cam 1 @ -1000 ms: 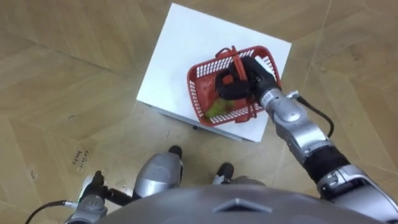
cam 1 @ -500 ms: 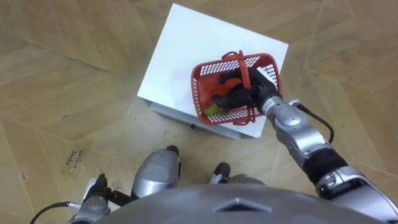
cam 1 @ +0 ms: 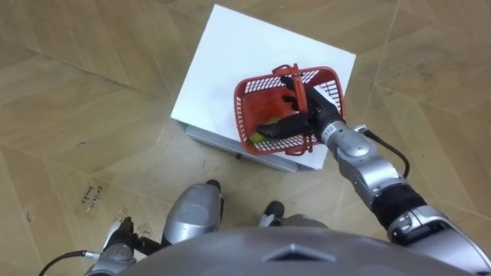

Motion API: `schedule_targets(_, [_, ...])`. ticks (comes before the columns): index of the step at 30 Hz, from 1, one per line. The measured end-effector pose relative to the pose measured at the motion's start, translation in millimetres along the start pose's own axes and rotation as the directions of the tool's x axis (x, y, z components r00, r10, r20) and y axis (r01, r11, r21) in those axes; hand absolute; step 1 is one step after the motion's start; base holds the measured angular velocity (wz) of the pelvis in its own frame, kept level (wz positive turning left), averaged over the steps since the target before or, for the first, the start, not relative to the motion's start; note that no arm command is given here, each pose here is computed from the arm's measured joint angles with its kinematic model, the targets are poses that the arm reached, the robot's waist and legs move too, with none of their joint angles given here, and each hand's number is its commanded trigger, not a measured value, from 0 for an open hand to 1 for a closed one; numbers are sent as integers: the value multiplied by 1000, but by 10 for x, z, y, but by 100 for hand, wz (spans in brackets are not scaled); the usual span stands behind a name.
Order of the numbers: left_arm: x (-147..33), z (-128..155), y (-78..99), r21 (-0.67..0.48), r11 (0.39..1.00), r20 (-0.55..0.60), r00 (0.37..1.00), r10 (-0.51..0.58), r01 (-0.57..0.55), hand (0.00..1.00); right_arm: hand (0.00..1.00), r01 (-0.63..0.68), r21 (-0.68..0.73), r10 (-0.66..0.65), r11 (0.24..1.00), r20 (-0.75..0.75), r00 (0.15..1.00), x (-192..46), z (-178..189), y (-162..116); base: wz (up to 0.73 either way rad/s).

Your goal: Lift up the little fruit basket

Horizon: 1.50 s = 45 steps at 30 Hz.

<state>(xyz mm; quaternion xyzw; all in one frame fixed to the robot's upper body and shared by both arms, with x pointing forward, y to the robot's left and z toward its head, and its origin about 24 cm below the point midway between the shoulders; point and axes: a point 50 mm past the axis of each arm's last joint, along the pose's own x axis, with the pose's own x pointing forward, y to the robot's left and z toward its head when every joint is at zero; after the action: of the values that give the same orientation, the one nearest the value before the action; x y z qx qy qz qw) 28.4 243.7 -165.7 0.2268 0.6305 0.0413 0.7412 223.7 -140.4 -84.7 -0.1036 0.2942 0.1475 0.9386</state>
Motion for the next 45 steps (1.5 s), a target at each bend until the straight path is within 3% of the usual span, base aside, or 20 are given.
schedule_targets(13, [0,16,6,1,1000,9,1000,7,-7,0,0,-5,-11,5,1000,-11,1000,-49,-74,35,-1])
schedule_targets(21, [-6,-26,30,-22,1000,2,1000,12,-12,0,0,-1,-23,6,1000,197,980,-148,352,37,-9])
schedule_targets(32, [-4,-8,44,-29,999,8,1000,21,-20,0,0,24,-90,-5,996,205,979,-327,254,4,-14])
schedule_targets(45, [-9,-42,30,-38,999,-2,1000,17,-17,0,0,128,-53,-108,990,277,955,-470,353,-144,-9])
